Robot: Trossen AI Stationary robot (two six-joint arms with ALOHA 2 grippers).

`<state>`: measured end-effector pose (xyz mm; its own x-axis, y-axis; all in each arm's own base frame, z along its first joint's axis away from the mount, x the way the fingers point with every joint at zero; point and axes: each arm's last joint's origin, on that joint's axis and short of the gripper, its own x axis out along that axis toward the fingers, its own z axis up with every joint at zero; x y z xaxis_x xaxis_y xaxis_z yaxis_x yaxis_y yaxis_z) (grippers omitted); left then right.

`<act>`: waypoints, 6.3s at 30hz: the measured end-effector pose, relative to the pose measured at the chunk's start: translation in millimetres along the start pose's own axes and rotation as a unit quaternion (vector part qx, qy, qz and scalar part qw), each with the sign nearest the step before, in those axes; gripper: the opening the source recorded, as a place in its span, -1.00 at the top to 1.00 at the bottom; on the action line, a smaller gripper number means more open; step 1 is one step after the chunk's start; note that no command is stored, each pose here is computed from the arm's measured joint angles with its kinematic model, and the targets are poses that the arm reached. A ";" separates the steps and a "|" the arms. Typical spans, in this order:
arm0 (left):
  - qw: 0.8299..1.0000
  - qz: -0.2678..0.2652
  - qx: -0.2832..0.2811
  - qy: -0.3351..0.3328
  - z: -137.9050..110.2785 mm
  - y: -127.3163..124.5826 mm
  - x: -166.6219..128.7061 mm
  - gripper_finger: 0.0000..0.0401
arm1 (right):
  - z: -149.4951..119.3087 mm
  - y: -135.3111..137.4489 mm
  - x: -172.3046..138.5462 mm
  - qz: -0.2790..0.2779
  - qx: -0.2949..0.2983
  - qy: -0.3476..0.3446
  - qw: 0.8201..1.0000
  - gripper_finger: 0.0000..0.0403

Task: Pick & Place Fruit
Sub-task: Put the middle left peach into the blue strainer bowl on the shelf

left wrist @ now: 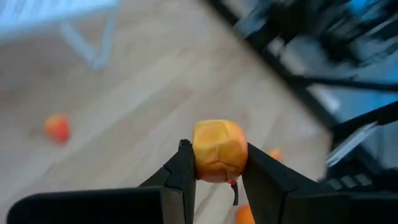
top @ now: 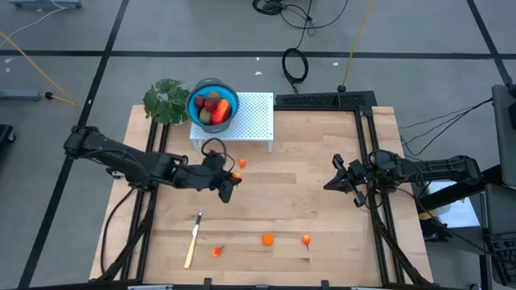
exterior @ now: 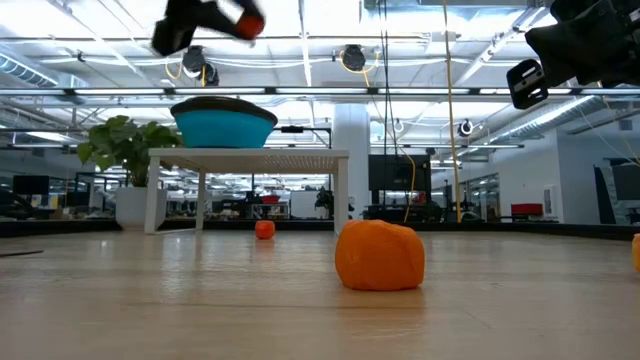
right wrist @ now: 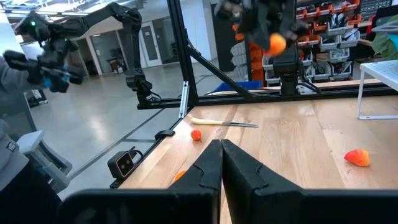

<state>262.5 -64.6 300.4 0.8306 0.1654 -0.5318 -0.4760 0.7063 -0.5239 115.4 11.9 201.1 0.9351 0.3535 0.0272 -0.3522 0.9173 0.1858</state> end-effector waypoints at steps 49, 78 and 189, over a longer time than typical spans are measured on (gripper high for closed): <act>0.681 -0.419 0.463 -0.382 49.8 -64.9 -51.1 0.49 | -0.1 0.0 0.0 0.000 -0.001 0.001 1.000 1.00; 0.817 -0.355 -0.157 -0.426 80.2 -52.9 -67.8 0.49 | -0.1 0.0 0.0 0.000 -0.002 0.001 1.000 1.00; 0.935 0.341 0.065 -0.068 162.2 164.5 17.1 0.49 | 0.0 -2.4 -0.1 -0.041 -0.002 -0.007 0.999 1.00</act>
<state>245.2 166.1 313.1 0.3800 0.6874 -0.6189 -0.8765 0.4813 -0.0036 116.2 9.6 200.7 0.9614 0.2742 0.0254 -0.2740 0.9438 0.1850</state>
